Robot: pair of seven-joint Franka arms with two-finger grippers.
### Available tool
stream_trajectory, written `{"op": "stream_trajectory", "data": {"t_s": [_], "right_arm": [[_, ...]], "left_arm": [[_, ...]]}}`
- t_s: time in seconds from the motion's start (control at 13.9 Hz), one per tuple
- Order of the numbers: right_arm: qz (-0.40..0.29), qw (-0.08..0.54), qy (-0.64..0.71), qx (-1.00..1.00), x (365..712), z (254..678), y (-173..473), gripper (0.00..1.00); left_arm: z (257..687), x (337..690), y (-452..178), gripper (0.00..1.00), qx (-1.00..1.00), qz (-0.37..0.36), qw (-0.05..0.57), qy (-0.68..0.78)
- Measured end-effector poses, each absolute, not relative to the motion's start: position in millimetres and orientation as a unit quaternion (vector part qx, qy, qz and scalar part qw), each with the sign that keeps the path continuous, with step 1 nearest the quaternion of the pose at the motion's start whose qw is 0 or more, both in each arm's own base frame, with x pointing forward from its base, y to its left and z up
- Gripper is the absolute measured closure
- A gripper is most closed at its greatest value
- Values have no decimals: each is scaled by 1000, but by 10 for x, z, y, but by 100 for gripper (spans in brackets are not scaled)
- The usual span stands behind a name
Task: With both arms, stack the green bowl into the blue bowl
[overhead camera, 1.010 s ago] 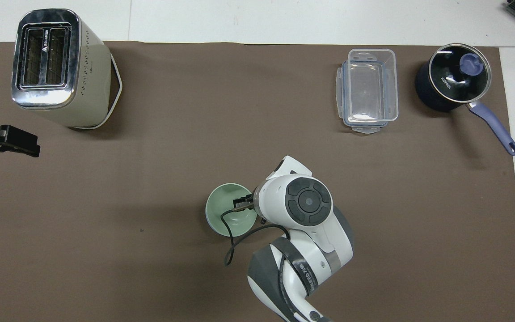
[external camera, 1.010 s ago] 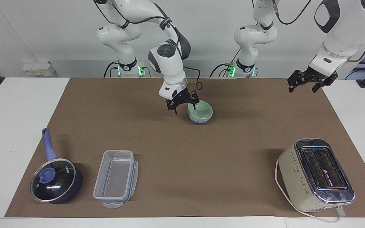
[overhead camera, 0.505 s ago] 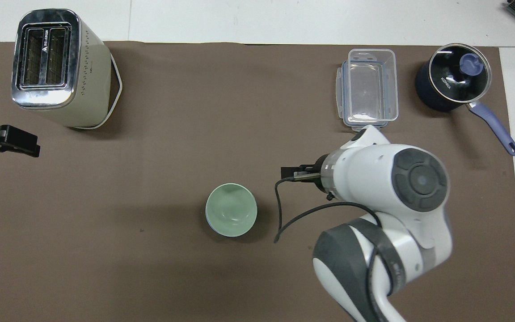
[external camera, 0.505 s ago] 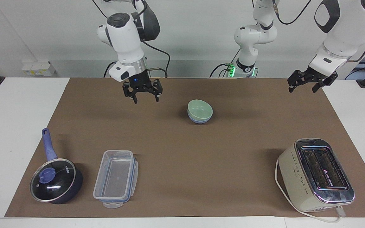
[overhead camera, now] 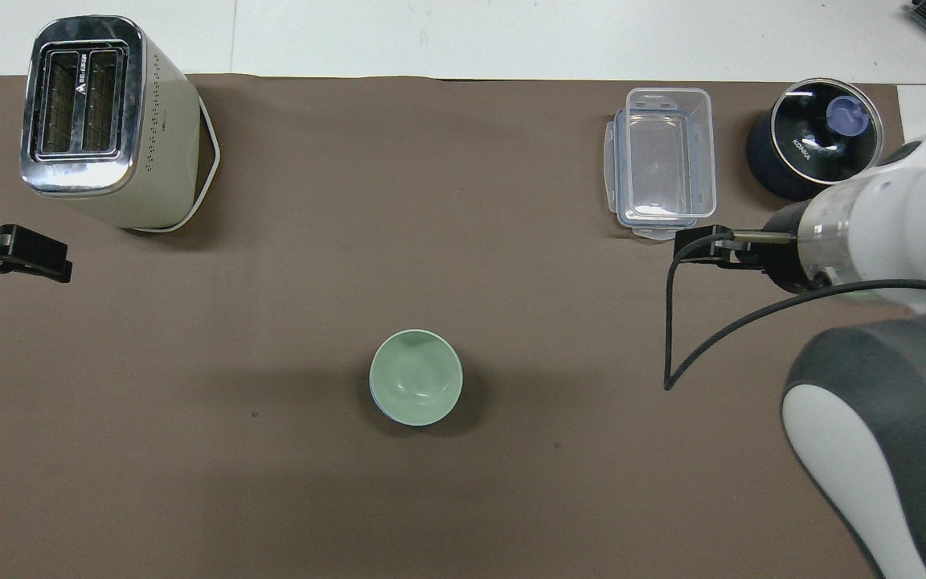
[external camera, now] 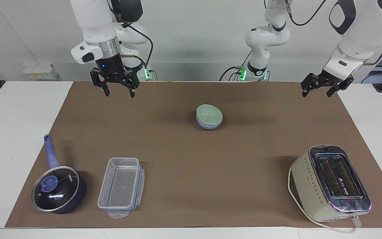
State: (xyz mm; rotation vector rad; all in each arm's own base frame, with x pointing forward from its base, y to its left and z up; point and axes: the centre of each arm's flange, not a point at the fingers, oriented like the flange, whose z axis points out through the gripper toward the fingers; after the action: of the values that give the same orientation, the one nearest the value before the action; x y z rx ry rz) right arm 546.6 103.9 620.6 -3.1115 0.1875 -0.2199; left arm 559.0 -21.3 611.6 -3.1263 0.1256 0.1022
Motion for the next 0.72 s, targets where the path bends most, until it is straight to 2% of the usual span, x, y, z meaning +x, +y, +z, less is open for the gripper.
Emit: {"op": "stream_trajectory", "data": {"t_s": [0.72], "right_arm": [[-60,4,53,-997,5463,6220,1061,0]], "left_arm": [[6116,5590,-213,0,-999,33,6,40]]}}
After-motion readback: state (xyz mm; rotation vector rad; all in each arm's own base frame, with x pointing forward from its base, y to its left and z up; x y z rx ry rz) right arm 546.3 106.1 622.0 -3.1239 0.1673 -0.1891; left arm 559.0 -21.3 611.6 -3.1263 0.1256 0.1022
